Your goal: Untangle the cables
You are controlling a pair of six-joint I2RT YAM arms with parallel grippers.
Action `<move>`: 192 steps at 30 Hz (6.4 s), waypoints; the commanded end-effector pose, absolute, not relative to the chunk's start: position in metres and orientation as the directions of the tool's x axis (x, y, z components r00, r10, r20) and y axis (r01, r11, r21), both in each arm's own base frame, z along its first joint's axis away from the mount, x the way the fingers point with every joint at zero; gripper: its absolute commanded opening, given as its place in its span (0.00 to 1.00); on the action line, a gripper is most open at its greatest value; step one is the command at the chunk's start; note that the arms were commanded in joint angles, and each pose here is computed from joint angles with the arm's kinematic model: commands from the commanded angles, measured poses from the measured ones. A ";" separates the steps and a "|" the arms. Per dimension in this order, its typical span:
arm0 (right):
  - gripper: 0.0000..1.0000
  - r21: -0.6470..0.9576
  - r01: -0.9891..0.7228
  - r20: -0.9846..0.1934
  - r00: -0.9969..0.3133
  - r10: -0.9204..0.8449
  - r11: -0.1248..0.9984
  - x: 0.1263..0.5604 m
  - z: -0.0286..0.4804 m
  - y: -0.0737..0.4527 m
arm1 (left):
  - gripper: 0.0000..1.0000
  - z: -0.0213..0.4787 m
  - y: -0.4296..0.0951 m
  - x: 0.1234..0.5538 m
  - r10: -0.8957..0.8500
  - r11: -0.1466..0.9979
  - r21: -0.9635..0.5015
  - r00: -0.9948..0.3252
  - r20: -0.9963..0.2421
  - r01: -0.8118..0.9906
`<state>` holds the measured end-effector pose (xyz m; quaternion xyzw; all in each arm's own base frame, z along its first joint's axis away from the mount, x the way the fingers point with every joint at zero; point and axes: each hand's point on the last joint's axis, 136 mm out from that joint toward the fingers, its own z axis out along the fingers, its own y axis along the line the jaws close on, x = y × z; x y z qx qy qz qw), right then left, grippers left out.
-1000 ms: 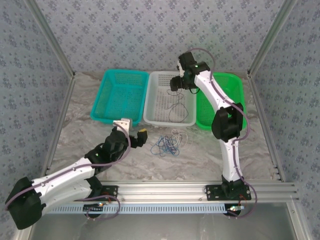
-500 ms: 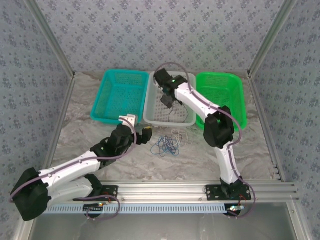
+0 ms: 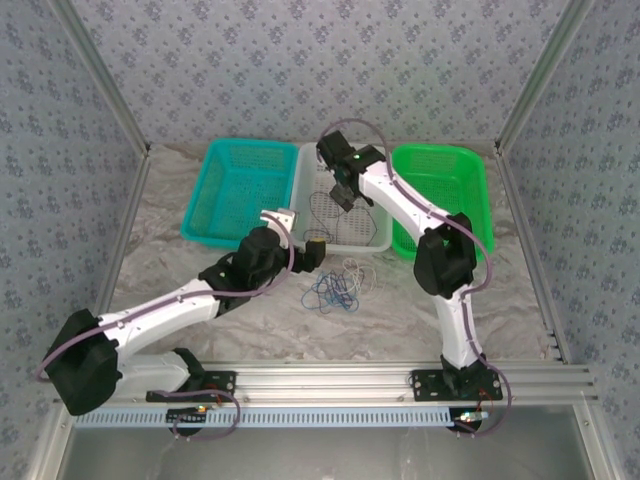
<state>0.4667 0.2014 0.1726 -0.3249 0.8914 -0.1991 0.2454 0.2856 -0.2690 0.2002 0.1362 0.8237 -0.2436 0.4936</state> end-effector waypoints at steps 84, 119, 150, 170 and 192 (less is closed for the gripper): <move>0.00 0.840 -0.248 -0.426 -0.852 0.304 0.482 0.257 0.238 0.240 | 0.99 0.243 -0.298 0.195 -0.196 0.428 -0.449 -0.404 -0.893 0.784; 0.16 0.812 -0.269 -0.482 -0.809 0.336 0.517 0.253 0.230 0.246 | 0.00 0.269 -0.329 0.221 -0.337 0.368 -0.612 -0.513 -0.789 0.700; 0.86 0.133 -0.477 -0.869 -0.478 -0.129 0.869 0.257 0.145 0.288 | 0.00 0.404 -0.282 0.200 -0.457 0.326 -0.535 -0.365 -0.811 0.780; 0.54 0.137 -0.279 -0.732 -0.675 -0.092 0.950 0.257 0.064 0.263 | 0.00 0.567 -0.221 0.154 -0.576 0.351 -0.288 -0.037 -0.817 0.891; 0.55 0.161 -0.278 -0.686 -0.722 -0.095 0.947 0.247 0.047 0.265 | 0.00 0.605 -0.161 0.176 -0.429 0.728 -0.099 0.338 -0.838 0.679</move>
